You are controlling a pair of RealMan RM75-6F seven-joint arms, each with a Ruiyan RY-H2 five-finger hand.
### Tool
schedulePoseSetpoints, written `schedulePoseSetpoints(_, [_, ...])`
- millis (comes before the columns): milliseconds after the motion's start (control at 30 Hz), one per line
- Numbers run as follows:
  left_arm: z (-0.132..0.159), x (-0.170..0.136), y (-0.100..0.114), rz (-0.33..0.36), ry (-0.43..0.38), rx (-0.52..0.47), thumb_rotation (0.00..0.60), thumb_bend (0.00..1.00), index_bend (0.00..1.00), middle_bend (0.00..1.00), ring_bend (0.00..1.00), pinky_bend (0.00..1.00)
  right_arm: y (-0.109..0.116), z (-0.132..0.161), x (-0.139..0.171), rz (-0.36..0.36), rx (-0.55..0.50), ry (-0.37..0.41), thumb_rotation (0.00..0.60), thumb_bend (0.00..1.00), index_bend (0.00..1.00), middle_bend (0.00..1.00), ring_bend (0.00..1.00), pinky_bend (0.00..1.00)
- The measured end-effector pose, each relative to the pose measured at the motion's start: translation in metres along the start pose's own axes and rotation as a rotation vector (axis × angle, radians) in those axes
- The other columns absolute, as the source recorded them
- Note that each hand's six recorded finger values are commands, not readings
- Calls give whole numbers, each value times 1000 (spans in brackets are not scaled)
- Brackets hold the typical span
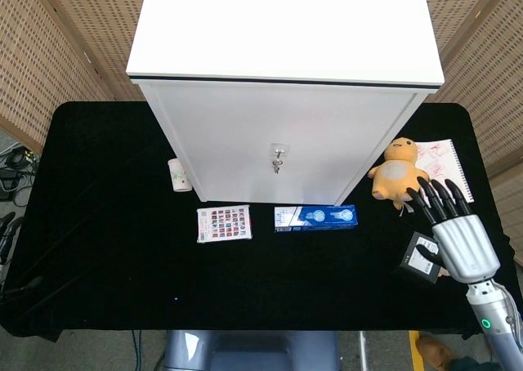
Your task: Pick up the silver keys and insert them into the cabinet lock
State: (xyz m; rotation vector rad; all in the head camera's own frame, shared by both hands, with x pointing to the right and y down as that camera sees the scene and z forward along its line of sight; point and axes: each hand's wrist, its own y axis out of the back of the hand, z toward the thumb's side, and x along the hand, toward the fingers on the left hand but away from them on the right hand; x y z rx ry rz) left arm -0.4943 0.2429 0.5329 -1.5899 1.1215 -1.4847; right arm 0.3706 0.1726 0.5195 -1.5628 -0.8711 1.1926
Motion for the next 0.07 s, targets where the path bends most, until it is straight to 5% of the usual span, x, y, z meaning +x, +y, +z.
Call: schedulePoseSetpoints(67, [0,-1,2,18,-16,-10,600,0,0,0,0,0,-8,1,9,-1,-69,-29,600,0,0,0,0,0])
